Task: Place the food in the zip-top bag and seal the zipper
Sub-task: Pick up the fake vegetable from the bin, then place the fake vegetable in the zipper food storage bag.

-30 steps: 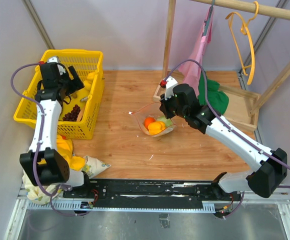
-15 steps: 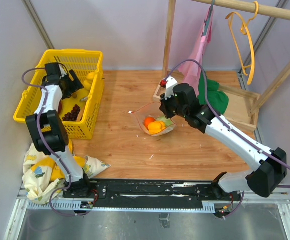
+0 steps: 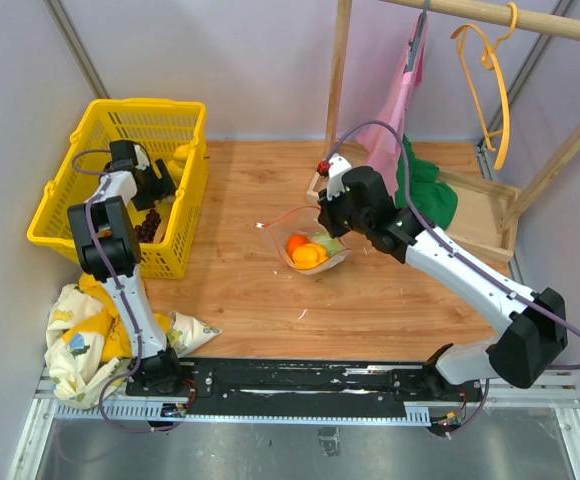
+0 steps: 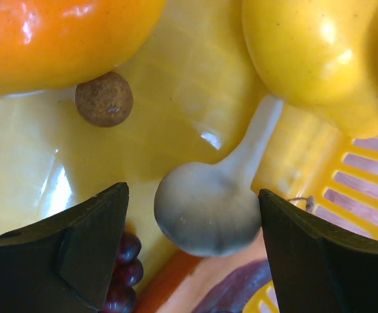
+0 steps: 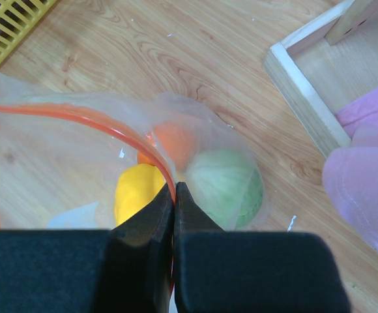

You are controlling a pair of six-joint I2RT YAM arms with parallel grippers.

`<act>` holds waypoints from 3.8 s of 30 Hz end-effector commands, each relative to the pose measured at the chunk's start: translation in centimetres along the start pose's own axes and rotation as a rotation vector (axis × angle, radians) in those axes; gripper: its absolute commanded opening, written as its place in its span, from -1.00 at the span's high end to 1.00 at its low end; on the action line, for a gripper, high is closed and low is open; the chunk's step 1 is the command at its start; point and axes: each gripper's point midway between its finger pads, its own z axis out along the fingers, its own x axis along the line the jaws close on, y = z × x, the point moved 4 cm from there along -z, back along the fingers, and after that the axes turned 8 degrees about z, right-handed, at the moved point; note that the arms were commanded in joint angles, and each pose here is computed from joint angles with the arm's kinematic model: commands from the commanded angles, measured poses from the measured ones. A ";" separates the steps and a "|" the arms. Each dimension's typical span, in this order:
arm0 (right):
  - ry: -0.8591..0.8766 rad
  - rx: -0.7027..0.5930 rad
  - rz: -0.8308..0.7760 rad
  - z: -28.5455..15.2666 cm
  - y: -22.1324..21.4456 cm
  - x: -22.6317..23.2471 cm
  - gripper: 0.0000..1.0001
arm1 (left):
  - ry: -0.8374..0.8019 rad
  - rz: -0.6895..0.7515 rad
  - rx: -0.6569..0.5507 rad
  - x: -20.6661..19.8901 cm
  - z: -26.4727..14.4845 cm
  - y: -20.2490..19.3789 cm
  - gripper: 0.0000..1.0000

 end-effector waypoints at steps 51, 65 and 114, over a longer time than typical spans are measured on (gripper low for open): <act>0.017 0.002 0.014 0.4 0.6 -0.2 0.99 | 0.139 0.007 -0.225 0.8 -7.2 6.3 0.49; 0.029 -0.037 0.023 -0.6 1.3 0.1 0.99 | 0.071 0.102 -0.470 -4.6 -19.9 8.4 0.48; 0.009 -0.075 0.059 -1.5 1.3 -0.2 0.99 | -0.742 1.032 -0.402 -33.2 -33.0 -18.9 0.53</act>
